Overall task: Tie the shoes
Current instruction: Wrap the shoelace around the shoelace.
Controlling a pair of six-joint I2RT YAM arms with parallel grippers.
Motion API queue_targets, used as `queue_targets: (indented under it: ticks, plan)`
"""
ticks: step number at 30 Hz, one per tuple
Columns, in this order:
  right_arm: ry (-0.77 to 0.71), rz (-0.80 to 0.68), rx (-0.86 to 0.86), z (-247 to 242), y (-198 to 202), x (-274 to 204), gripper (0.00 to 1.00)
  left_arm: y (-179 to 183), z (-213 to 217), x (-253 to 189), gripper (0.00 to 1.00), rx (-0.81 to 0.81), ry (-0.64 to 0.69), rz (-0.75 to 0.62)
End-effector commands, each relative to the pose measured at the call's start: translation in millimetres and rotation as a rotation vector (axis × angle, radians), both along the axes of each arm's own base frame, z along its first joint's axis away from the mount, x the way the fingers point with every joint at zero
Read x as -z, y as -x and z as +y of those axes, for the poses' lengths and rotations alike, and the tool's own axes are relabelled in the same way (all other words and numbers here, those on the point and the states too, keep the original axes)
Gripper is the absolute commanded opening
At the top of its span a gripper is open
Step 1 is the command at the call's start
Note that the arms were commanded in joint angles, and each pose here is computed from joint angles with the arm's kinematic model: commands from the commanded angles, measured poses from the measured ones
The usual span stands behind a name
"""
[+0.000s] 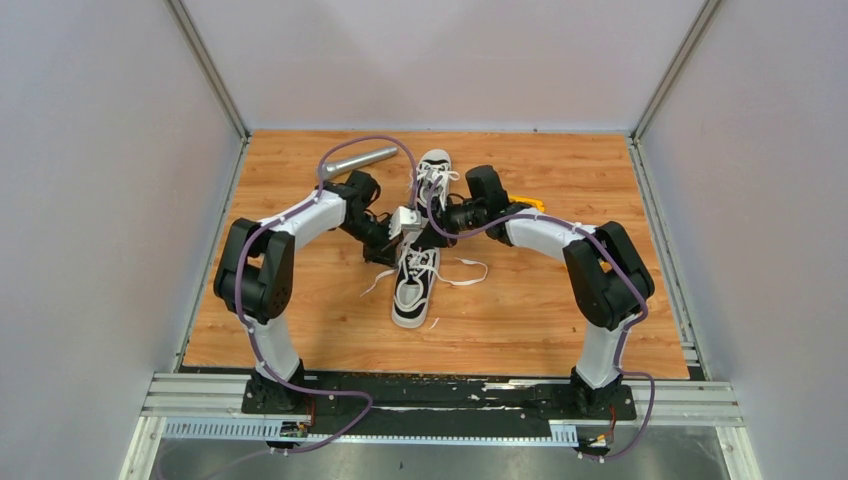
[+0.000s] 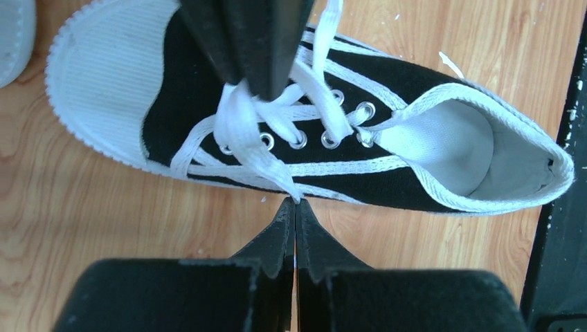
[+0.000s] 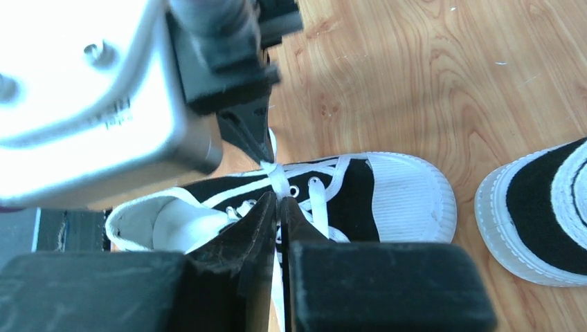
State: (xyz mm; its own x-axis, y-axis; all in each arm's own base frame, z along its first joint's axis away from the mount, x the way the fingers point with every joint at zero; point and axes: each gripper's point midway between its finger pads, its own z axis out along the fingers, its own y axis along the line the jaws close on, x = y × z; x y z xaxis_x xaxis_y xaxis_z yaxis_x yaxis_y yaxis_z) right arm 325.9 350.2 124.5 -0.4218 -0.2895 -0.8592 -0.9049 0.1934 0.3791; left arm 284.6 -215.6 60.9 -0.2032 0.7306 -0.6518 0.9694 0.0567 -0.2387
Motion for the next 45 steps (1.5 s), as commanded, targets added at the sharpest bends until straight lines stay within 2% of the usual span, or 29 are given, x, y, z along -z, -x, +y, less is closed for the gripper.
queue_targets:
  ticks: [1,5,8,15,18,22,25,29,34,38,40,42,43,44,45]
  plan:
    - [-0.006,-0.124,-0.12,-9,16,-11,0.14,-16,9,-31,0.0,-0.088,-0.003,-0.099]
    - [0.048,-0.316,-0.235,-27,26,-8,0.37,-20,24,-54,0.0,-0.142,0.005,-0.137]
    - [0.049,-0.411,-0.268,-28,21,-15,0.46,-21,23,-66,0.0,-0.189,0.04,-0.159]
    - [0.002,-0.502,-0.313,5,14,-33,0.51,-22,7,-88,0.0,-0.254,0.17,-0.165]
    - [-0.008,-0.55,-0.326,21,18,-38,0.53,-18,6,-92,0.0,-0.248,0.186,-0.165]
    - [-0.022,-0.54,-0.335,33,23,-42,0.53,-11,7,-93,0.0,-0.235,0.183,-0.158]
    - [-0.016,-0.529,-0.33,36,23,-41,0.42,-10,8,-93,0.0,-0.229,0.186,-0.162]
    - [-0.003,-0.522,-0.308,36,21,-42,0.18,-10,7,-94,0.0,-0.232,0.192,-0.165]
    - [-0.001,-0.5,-0.232,37,12,-51,0.04,-14,4,-93,0.0,-0.245,0.207,-0.157]
    - [-0.039,-0.431,-0.17,41,12,-68,0.02,-15,2,-86,0.34,-0.31,0.226,-0.131]
    - [-0.062,-0.372,-0.106,43,7,-77,0.01,-14,-3,-90,0.43,-0.366,0.291,-0.124]
    - [-0.077,-0.299,-0.065,45,6,-79,0.01,-16,-6,-99,0.47,-0.398,0.376,-0.193]
    - [-0.083,-0.257,-0.048,45,7,-79,0.01,-25,-7,-117,0.49,-0.409,0.428,-0.287]
    - [-0.088,-0.228,-0.035,46,8,-77,0.01,-22,-6,-111,0.51,-0.436,0.435,-0.275]
    - [-0.092,-0.201,-0.022,46,8,-76,0.01,-28,-5,-117,0.52,-0.456,0.446,-0.319]
